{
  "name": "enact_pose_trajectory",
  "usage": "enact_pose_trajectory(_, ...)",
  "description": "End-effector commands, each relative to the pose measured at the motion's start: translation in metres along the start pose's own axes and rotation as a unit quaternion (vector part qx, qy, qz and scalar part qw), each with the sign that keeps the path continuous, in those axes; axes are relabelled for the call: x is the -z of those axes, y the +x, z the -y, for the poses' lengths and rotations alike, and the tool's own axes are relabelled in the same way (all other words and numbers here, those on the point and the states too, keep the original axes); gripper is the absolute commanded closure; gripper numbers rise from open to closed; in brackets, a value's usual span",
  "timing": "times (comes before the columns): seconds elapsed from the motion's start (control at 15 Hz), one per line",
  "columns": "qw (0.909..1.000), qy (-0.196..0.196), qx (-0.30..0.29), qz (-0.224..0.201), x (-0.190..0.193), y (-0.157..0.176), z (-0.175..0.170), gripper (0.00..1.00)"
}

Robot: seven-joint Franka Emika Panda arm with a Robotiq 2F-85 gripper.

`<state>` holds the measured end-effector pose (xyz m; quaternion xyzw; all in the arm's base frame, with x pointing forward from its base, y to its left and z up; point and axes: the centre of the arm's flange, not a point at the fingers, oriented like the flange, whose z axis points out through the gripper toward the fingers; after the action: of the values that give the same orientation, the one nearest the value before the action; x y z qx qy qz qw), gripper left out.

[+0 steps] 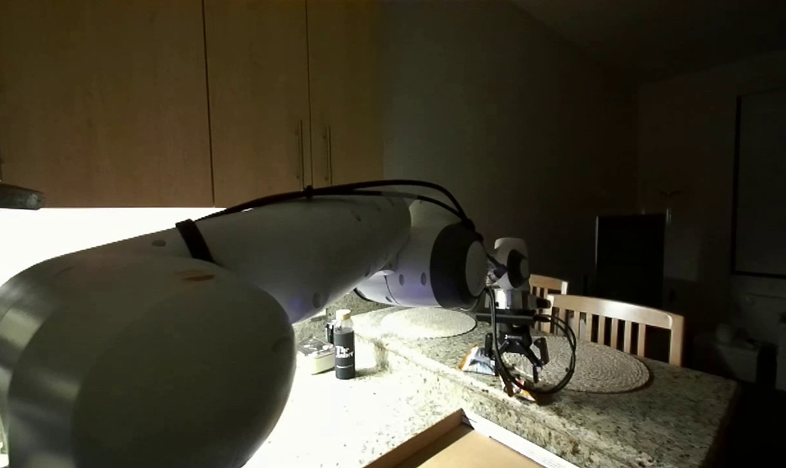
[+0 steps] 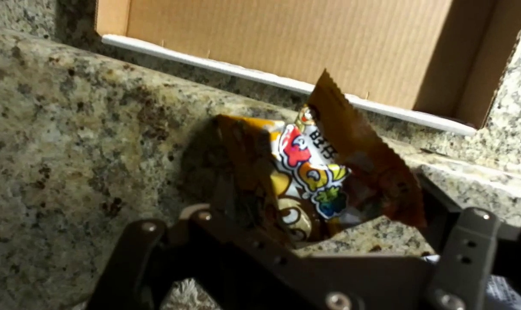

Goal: Put the packets inside the box

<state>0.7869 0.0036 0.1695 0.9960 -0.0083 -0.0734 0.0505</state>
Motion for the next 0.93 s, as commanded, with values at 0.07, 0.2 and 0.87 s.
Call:
enact_pose_trajectory(0.07,0.9985,0.021,-0.011,0.05,-0.024,0.046,0.001,0.13)
enact_pose_trajectory(0.2,0.9961,0.032,-0.004,0.082,-0.039,0.041,-0.001,0.09)
enact_pose_trajectory(0.87,0.9836,0.122,-0.018,0.132,-0.054,-0.021,-0.013,0.83)
